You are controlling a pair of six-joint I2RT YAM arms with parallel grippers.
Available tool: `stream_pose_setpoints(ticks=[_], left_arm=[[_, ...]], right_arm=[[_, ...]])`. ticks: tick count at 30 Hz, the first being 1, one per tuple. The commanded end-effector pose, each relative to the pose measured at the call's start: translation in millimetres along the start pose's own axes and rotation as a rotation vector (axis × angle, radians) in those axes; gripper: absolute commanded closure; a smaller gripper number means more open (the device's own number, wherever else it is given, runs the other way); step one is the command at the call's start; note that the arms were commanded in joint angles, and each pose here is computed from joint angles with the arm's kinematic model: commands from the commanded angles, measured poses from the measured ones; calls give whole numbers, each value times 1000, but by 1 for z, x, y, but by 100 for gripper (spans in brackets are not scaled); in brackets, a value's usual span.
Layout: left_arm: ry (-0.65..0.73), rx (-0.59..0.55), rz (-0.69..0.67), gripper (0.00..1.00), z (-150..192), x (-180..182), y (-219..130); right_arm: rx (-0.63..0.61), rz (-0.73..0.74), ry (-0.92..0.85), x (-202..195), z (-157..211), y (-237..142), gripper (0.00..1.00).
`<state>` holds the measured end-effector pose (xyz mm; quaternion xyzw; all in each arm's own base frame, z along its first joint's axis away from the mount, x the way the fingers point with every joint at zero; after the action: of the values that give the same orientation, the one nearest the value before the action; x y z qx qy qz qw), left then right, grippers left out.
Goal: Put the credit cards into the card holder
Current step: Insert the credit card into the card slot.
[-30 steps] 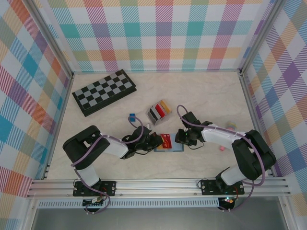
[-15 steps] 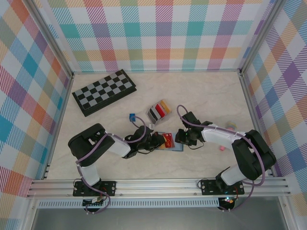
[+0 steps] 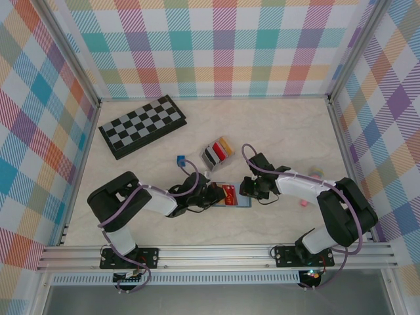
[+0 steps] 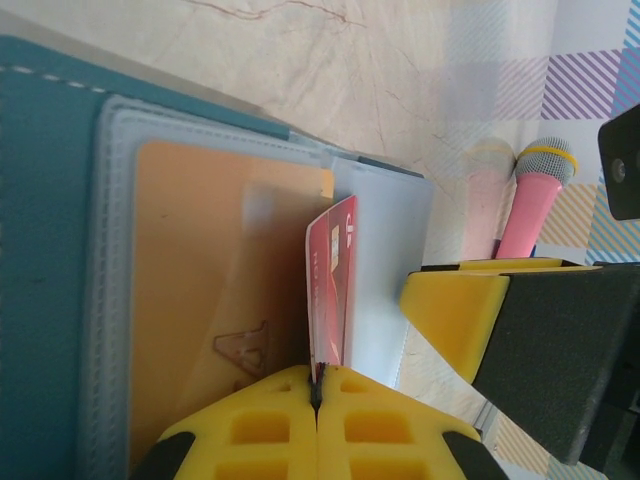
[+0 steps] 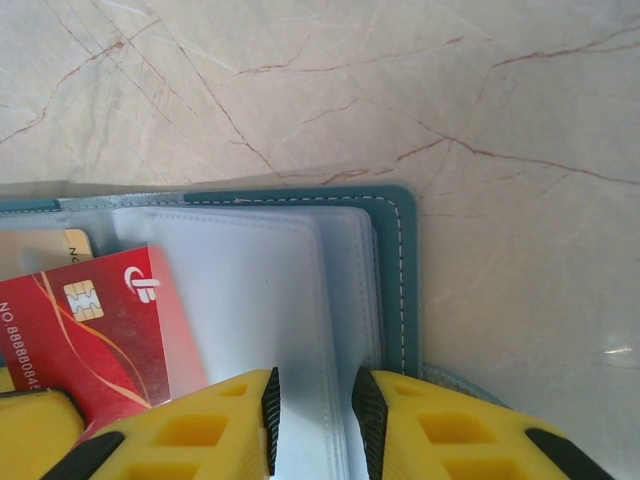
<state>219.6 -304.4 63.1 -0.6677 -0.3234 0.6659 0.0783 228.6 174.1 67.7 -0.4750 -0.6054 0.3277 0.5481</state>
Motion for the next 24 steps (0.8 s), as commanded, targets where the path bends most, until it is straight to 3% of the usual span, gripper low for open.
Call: stream_pose_setpoints(ticks=[1,12,19,24], left_arm=[[8,48,-58,99,10,14,8],[52,123,-20,91,11,-1,28],[75,109,-79,71,10,2,19],[104,97,-124,71,8,2,12]], right_arm=[[58,70,22,-15,12,10,70],[56,63,26,-15,13,8,70],[28,61,24,-13,9,-2,69],[0,65,16,-11,6,-13,68]])
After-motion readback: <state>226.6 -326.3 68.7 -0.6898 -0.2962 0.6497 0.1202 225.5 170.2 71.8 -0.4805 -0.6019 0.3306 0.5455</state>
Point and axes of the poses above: each hand's point on the last joint's axis, 136 mm out from that joint toward the fingers, its own y axis out along the fingers, its own x axis along the line the jaws close on, z = x × y, the point moved 5 cm from there along -y, back along the fingers, and after that the axes turned 2 degrees about -y, right-handed, at the moved point
